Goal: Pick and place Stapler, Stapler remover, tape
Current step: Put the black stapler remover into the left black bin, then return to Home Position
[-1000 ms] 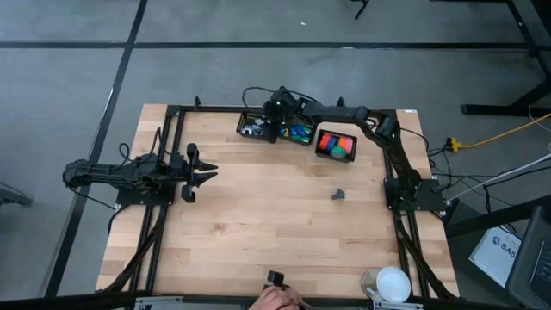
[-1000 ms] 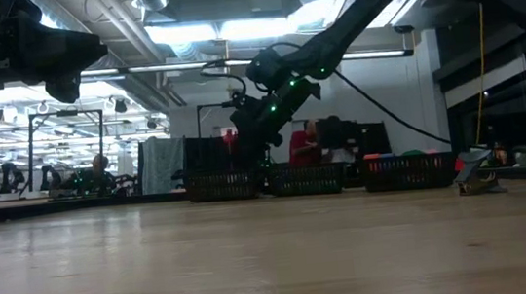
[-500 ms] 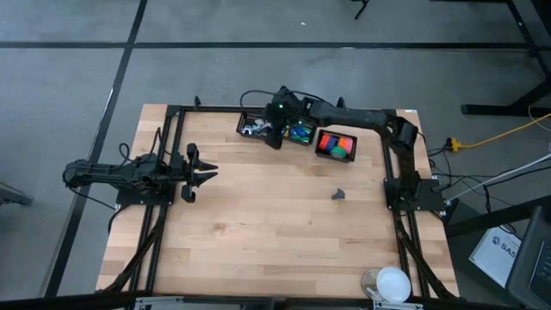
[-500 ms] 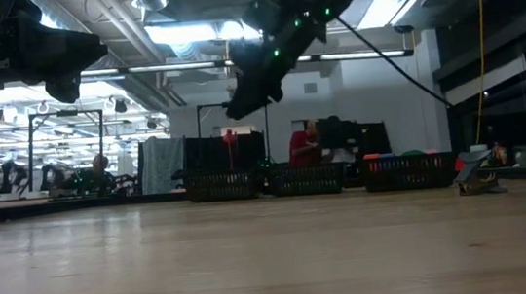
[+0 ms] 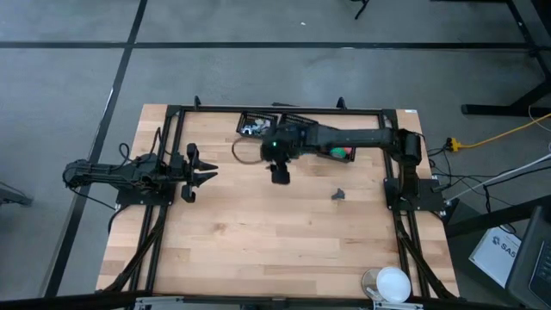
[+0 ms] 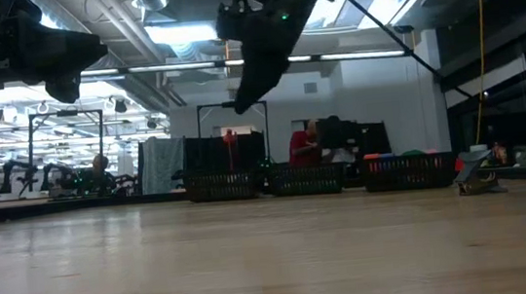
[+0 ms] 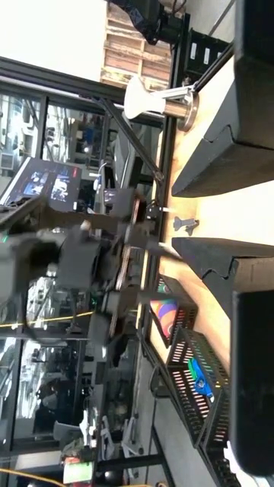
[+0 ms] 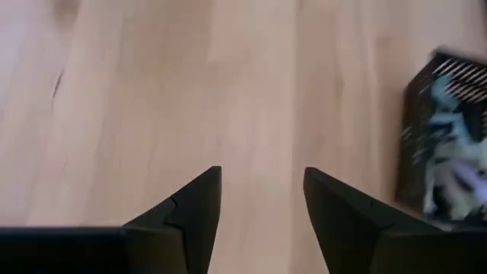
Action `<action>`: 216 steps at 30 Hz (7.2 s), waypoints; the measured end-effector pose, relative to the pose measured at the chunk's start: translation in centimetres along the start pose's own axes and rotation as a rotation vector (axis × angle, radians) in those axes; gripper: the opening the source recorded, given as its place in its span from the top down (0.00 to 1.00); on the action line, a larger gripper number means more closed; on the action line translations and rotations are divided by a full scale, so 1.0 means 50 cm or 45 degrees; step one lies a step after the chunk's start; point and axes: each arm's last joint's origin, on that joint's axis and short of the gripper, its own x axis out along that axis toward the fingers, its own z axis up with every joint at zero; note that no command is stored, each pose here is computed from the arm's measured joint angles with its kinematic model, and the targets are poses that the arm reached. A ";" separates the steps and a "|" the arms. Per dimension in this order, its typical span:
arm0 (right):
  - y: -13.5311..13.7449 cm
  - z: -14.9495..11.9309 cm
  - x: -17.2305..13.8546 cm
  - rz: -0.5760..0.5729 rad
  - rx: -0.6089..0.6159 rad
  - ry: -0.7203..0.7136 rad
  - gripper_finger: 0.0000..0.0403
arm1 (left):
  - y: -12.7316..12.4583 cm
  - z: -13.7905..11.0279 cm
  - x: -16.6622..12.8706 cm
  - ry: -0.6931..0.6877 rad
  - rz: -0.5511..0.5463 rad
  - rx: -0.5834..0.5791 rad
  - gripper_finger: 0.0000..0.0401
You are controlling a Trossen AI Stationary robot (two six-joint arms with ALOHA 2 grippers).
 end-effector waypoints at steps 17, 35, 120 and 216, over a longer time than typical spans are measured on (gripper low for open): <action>0.200 -0.091 -0.036 0.135 -0.002 0.770 0.52 | 0.000 0.000 0.000 0.000 0.000 0.000 0.77; 0.256 -0.214 0.021 0.095 -0.306 1.298 0.52 | 0.000 0.000 0.000 0.000 0.000 0.000 0.77; 0.198 -0.107 0.074 0.177 -0.432 0.607 0.88 | 0.000 0.000 0.000 0.000 0.000 0.000 0.77; -0.276 -0.056 0.094 -0.418 0.036 -0.334 0.26 | 0.000 0.000 0.000 0.000 0.000 0.000 0.77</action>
